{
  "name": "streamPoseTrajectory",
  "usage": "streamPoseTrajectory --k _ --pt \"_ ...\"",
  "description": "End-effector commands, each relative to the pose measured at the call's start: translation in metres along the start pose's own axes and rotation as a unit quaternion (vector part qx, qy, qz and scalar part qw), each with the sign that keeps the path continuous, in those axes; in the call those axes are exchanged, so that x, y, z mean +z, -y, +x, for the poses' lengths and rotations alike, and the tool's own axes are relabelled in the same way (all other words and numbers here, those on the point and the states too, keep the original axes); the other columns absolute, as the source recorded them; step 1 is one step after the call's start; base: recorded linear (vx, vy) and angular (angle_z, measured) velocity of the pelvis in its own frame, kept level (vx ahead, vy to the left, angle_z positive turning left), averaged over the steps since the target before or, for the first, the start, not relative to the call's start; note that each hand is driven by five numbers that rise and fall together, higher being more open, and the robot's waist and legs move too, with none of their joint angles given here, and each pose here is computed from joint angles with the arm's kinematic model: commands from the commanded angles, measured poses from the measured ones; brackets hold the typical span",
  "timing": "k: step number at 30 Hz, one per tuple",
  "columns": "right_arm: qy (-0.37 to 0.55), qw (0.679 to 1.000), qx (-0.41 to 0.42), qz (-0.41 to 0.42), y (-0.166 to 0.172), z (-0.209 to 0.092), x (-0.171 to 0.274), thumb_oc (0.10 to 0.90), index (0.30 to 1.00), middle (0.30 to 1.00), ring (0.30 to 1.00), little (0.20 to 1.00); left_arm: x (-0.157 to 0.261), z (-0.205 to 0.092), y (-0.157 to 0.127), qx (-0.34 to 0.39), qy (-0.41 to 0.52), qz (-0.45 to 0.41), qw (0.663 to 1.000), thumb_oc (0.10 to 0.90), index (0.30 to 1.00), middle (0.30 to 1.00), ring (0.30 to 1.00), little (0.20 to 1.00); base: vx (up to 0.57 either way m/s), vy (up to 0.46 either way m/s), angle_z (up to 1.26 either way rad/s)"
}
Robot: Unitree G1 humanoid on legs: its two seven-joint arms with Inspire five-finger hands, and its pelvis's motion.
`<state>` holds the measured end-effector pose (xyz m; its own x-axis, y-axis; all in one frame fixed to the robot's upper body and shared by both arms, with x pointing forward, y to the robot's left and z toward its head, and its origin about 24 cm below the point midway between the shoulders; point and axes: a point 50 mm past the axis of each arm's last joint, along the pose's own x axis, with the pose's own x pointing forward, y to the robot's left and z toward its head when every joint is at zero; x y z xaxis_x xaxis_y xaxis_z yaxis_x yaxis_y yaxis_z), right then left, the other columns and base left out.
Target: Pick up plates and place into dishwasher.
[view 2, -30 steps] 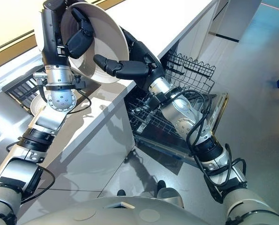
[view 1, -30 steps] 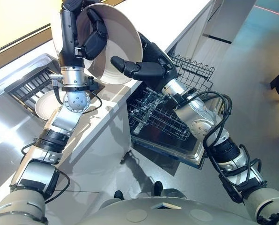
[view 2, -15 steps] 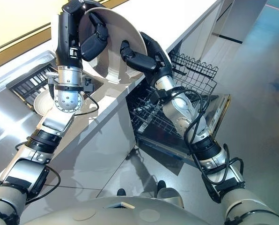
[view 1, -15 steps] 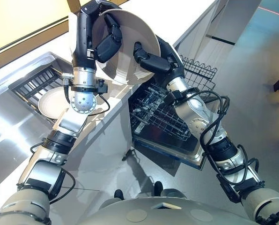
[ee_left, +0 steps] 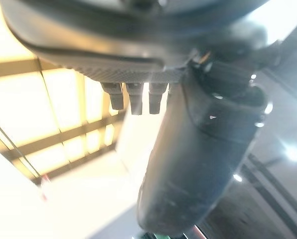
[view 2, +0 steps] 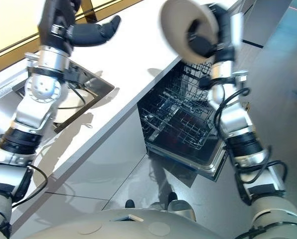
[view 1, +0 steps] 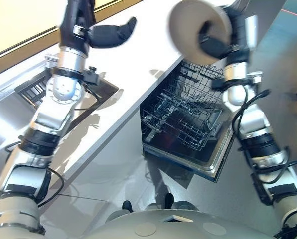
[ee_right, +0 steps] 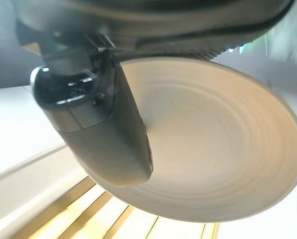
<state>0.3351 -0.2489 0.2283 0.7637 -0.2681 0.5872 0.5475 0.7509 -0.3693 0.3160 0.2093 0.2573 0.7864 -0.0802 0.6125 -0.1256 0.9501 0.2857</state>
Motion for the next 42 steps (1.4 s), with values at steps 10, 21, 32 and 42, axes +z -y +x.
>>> streamPoseTrajectory --k 10,21,32,42 --pt "-0.057 0.984 -0.076 -0.149 0.110 0.002 -0.055 0.100 0.300 0.300 0.300 0.200 0.002 -0.017 -0.111 0.090 -0.027 0.158 0.983 0.800 0.900 0.900 0.900 0.900 0.09 -0.100 -0.01" --pt "-0.121 0.978 0.001 -0.169 0.121 -0.028 -0.100 0.100 0.300 0.300 0.300 0.200 -0.016 -0.042 -0.189 0.176 -0.122 0.183 0.960 0.800 0.900 0.900 0.900 0.900 0.17 -0.156 0.14" --pt "-0.106 0.975 0.063 -0.187 0.113 -0.018 -0.094 0.100 0.300 0.300 0.300 0.200 -0.009 -0.039 -0.197 0.182 -0.118 0.189 0.958 0.800 0.900 0.900 0.900 0.900 0.07 -0.082 0.25" --pt "-0.200 0.952 0.055 -0.225 0.099 -0.013 -0.113 0.100 0.300 0.300 0.300 0.200 0.007 -0.011 -0.189 0.172 -0.087 0.186 0.963 0.800 0.900 0.900 0.900 0.900 -0.03 -0.043 0.26"
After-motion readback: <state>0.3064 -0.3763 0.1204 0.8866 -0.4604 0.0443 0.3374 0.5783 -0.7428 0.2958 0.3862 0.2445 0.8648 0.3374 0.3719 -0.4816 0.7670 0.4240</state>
